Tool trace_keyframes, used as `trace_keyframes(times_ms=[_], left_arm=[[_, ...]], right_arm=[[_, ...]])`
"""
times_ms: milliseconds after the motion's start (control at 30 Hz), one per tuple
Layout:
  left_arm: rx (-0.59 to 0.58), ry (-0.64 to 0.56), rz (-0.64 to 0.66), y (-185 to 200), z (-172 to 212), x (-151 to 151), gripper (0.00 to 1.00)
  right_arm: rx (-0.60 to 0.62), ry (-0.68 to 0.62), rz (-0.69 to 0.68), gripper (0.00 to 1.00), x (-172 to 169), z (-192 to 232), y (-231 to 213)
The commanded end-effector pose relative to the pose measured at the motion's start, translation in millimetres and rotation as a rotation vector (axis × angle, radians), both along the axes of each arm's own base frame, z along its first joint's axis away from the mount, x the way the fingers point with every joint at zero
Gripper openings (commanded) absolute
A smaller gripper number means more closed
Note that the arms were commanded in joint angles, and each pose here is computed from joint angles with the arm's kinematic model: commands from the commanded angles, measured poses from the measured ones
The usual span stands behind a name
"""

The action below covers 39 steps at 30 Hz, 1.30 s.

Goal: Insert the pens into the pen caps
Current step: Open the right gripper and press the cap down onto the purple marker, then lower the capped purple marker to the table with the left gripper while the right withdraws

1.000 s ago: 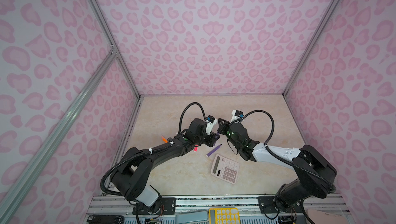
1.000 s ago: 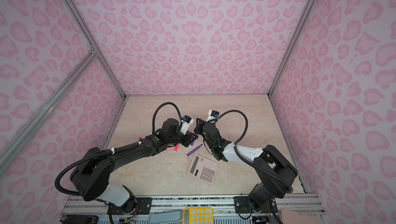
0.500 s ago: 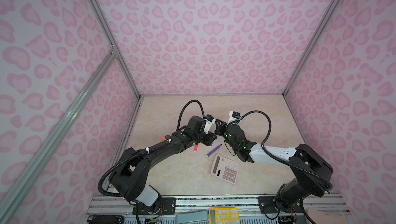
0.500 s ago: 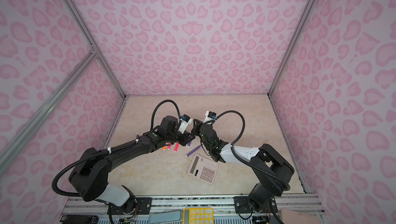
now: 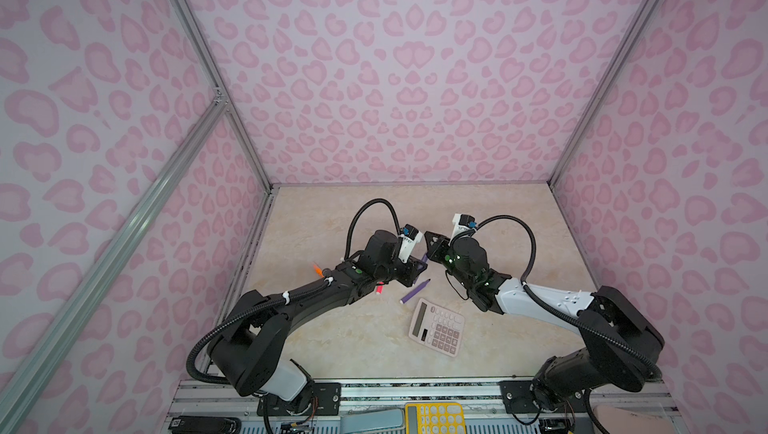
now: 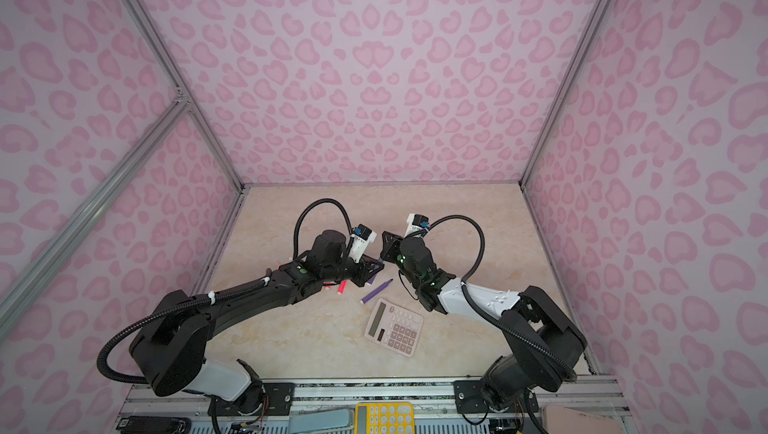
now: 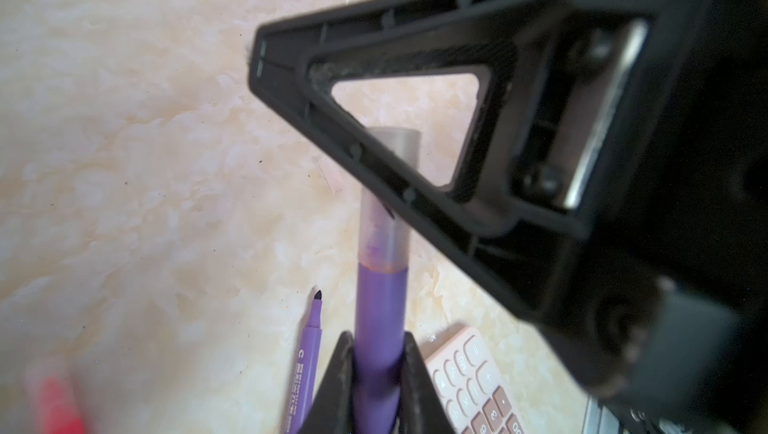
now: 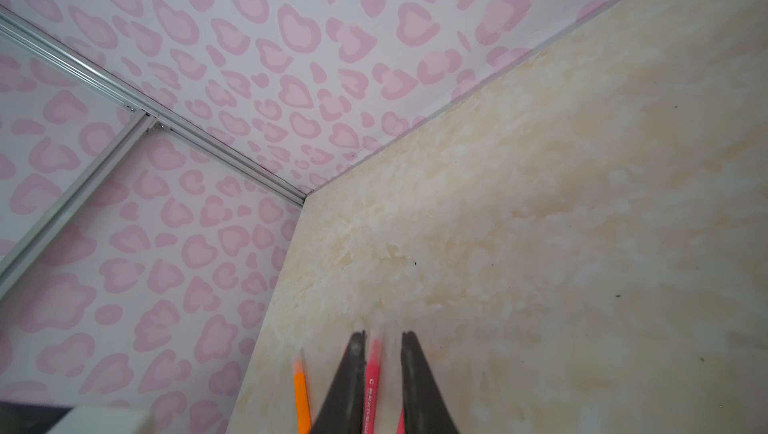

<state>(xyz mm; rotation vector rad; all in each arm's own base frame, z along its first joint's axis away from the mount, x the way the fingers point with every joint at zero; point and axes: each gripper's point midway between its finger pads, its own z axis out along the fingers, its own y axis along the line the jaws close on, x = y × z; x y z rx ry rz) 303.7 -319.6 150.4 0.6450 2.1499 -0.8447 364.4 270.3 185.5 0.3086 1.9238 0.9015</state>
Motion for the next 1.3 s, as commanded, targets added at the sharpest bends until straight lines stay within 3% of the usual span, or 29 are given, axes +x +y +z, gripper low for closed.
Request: trace_keyframes(times_ms=[0, 133, 200, 467, 800, 967, 1133, 1267], left_arm=[[-0.034, -0.078, 0.182, 10, 6, 28, 0.04], [0.026, -0.004, 0.16, 7, -27, 13, 0.04], [0.067, 0.02, 0.164, 8, -41, 8, 0.04], [0.273, 0.071, 0.263, 37, -84, 12, 0.03], [0.446, 0.131, 0.292, 46, -125, 20, 0.03], [0.448, 0.121, 0.294, 47, -119, 21, 0.26], [0.419, 0.082, 0.279, 44, -99, 22, 0.42], [0.368, 0.039, 0.239, 39, -75, 19, 0.46]], right_arm=[[-0.109, 0.064, 0.02, 0.37, -8, -22, -12], [-0.143, 0.063, -0.02, 0.58, -6, -18, -30], [-0.152, 0.071, -0.043, 0.62, -4, -18, -40], [-0.171, 0.084, -0.157, 0.65, -1, -21, -80], [-0.181, 0.109, -0.164, 0.65, 2, -27, -87], [-0.179, 0.116, -0.158, 0.65, 3, -28, -86], [-0.178, 0.117, -0.161, 0.65, 2, -28, -88], [-0.178, 0.117, -0.163, 0.65, 2, -27, -90]])
